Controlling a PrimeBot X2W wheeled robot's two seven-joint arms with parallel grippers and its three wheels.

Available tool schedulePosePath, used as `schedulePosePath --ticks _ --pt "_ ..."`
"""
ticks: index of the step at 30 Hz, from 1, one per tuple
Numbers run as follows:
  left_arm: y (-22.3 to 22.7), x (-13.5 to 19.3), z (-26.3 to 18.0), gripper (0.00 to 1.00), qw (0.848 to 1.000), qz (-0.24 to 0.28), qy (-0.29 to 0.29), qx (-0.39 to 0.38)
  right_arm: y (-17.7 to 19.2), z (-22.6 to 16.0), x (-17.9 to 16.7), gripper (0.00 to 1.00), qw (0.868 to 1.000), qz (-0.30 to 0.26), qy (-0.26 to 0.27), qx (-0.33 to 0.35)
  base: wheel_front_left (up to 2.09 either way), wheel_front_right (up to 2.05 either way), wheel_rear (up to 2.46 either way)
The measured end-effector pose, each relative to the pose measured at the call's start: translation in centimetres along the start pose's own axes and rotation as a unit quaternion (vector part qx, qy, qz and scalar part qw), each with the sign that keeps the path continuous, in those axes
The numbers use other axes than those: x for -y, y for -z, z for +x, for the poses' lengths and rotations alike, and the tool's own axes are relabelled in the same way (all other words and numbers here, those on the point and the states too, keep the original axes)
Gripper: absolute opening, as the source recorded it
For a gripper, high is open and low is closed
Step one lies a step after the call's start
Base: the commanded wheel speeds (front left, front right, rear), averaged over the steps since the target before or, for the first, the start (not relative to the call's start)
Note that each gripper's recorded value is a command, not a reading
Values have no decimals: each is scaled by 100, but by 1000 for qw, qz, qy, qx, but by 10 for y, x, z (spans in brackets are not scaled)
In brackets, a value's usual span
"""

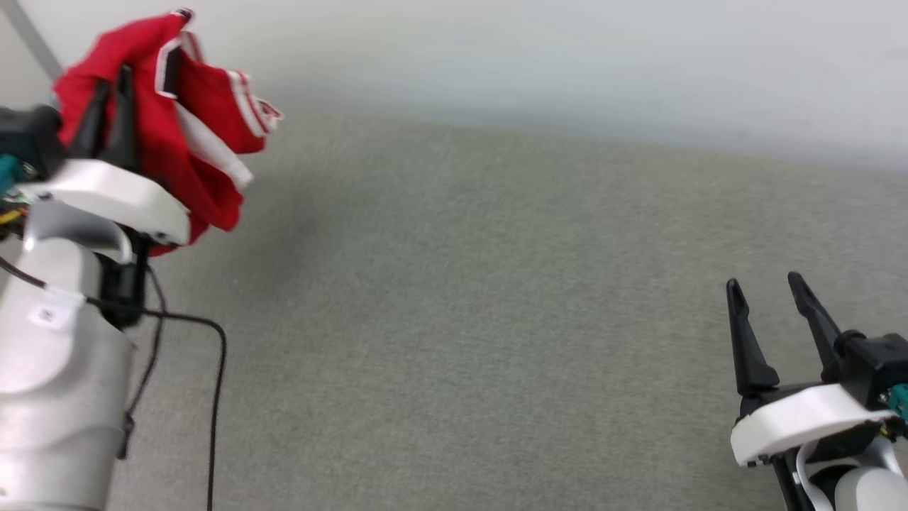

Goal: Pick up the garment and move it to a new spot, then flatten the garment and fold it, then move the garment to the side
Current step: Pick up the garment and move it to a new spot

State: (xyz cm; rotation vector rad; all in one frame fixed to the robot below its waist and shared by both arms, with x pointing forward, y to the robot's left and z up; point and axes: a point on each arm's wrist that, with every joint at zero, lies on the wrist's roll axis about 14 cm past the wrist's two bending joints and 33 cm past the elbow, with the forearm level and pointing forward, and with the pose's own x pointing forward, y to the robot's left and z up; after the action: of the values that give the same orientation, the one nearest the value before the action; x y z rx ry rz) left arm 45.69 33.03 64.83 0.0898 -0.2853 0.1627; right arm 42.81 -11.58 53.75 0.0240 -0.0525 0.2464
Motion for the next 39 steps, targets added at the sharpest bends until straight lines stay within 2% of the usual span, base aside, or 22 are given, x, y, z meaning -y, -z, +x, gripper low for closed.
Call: schedulePosePath --ticks 4,8,12,15,20,23,29,31,33,34,35,36,39 --pt "-12 41 -6 0 999 -28 38 24 -10 -20 13 100 1000 4 23 11 0 0 0" --pt "-9 93 -15 0 994 -60 91 16 -16 -41 29 100 999 1 50 16 0 0 0" --pt "-8 155 -29 0 983 -99 155 9 -21 -62 49 100 996 -3 84 21 0 0 0" --pt "-8 205 -43 0 968 -134 210 1 -23 -75 62 100 994 -4 108 22 0 0 0" --pt "4 286 -77 0 933 -183 308 -38 -19 -89 78 100 991 -2 136 15 0 0 0" --pt "32 327 -107 0 905 -199 362 -98 -11 -90 84 100 989 3 147 4 0 0 0" --pt "99 368 -173 0 852 -184 435 -225 8 -82 95 100 987 7 159 -16 0 0 0" --pt "116 374 -195 0 832 -180 454 -261 15 -78 94 100 987 9 156 -24 0 0 0" --pt "127 376 -211 0 820 -172 467 -282 19 -73 94 100 988 10 153 -28 0 0 0" --pt "129 376 -214 9 817 -171 470 -286 20 -70 92 100 988 11 151 -28 0 0 0" --pt "129 375 -215 43 817 -172 471 -285 21 -68 91 100 989 12 148 -28 0 0 0" --pt "127 374 -215 100 819 -173 470 -279 21 -65 89 100 989 12 144 -28 0 0 0" --pt "114 372 -207 100 830 -181 466 -245 19 -60 85 100 990 13 136 -23 0 0 0"
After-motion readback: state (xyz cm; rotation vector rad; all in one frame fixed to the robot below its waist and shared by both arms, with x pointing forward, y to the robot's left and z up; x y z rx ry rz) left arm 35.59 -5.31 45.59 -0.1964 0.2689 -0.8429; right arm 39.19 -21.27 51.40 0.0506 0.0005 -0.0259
